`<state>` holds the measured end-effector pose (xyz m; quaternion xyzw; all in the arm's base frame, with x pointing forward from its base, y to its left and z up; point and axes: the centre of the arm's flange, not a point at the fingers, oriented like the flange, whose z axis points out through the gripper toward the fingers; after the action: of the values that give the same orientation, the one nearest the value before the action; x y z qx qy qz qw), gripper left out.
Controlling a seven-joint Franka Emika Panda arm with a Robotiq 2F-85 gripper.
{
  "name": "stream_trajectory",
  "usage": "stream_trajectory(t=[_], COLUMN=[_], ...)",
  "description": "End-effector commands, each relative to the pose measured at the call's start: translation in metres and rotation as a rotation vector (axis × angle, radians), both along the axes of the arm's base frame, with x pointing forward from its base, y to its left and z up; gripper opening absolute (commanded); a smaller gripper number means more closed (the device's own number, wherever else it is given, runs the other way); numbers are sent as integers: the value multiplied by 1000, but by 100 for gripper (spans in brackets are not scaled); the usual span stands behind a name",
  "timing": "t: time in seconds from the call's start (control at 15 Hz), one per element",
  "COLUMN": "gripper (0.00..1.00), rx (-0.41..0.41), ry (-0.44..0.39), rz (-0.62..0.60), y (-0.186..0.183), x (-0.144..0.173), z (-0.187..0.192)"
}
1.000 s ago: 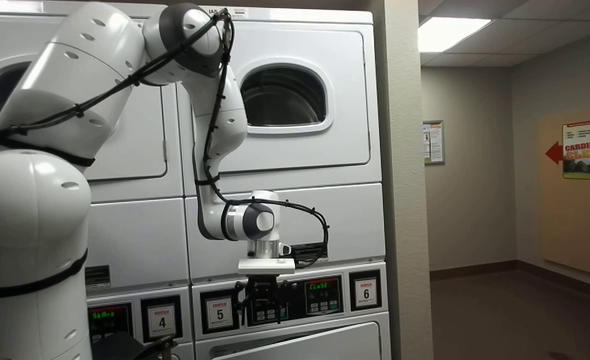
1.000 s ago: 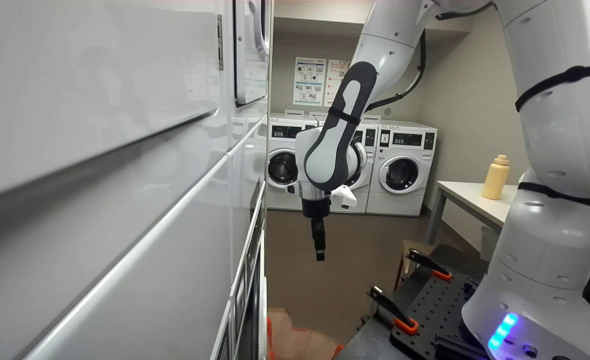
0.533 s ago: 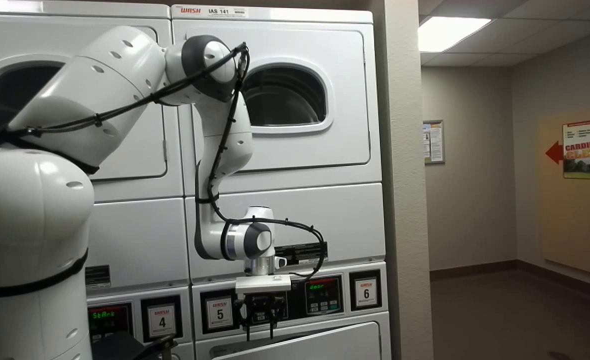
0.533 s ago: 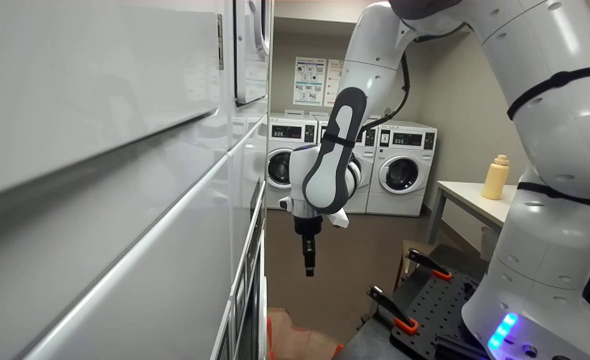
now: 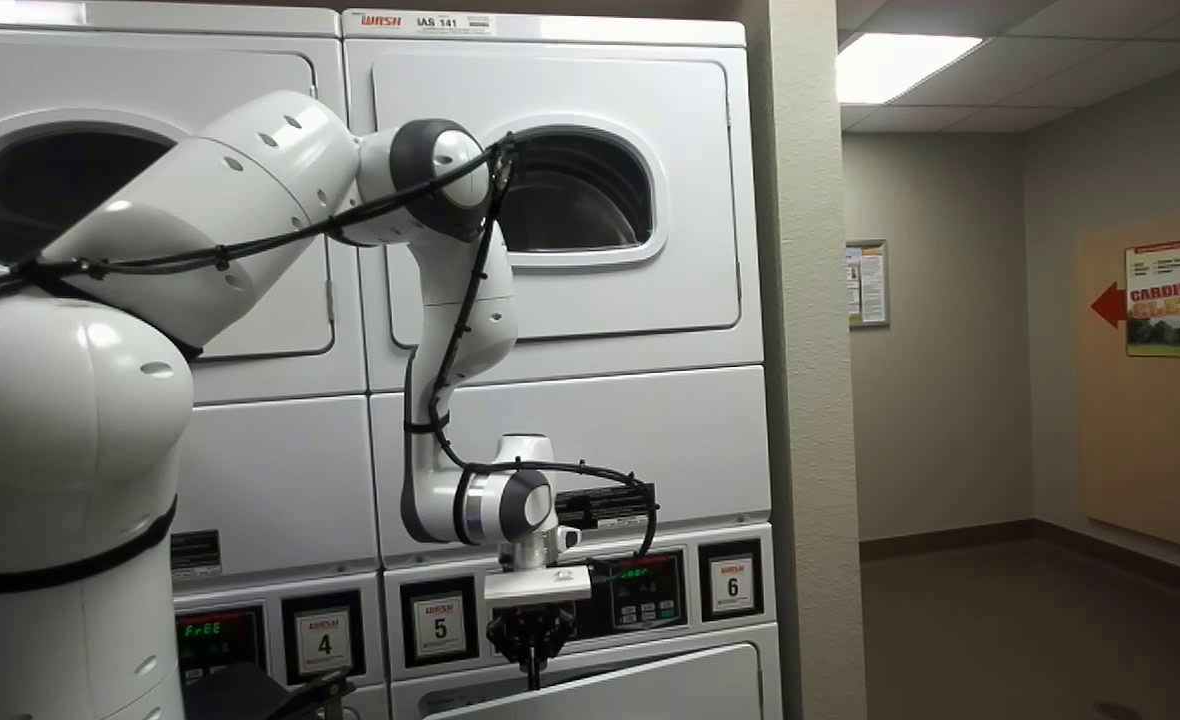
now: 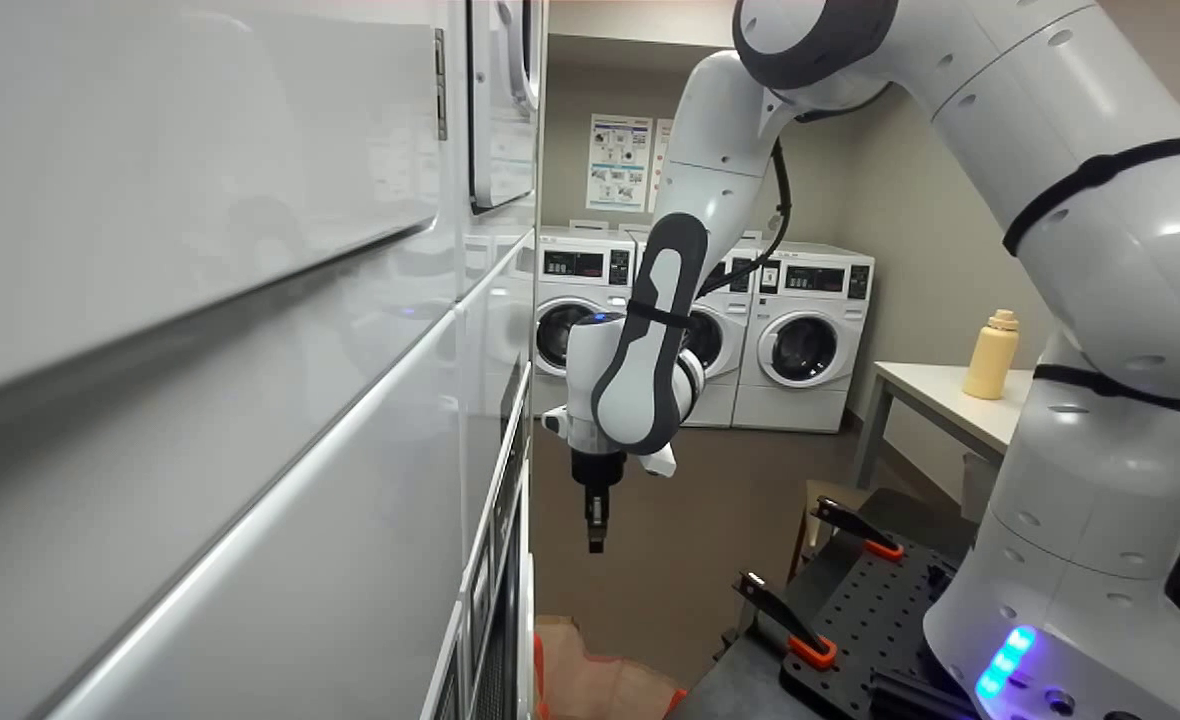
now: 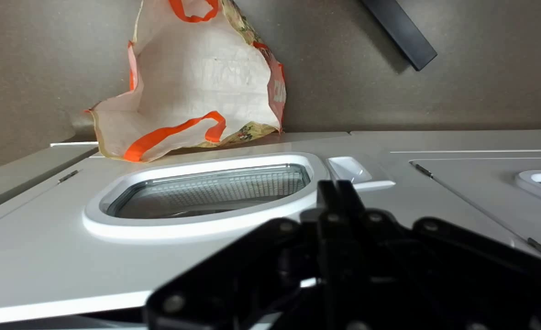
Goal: Press the button near the number 5 on the machine
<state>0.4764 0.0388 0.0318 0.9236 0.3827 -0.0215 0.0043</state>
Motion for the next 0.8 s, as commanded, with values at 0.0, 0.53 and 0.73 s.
stream_trajectory(t=[0.0,0.53,0.73], gripper=[0,0,0], rx=[5,69,91], ry=[-58,-170,-205], rz=[12,36,37], y=[6,16,21], x=[5,3,2], z=[-16,-25,-28])
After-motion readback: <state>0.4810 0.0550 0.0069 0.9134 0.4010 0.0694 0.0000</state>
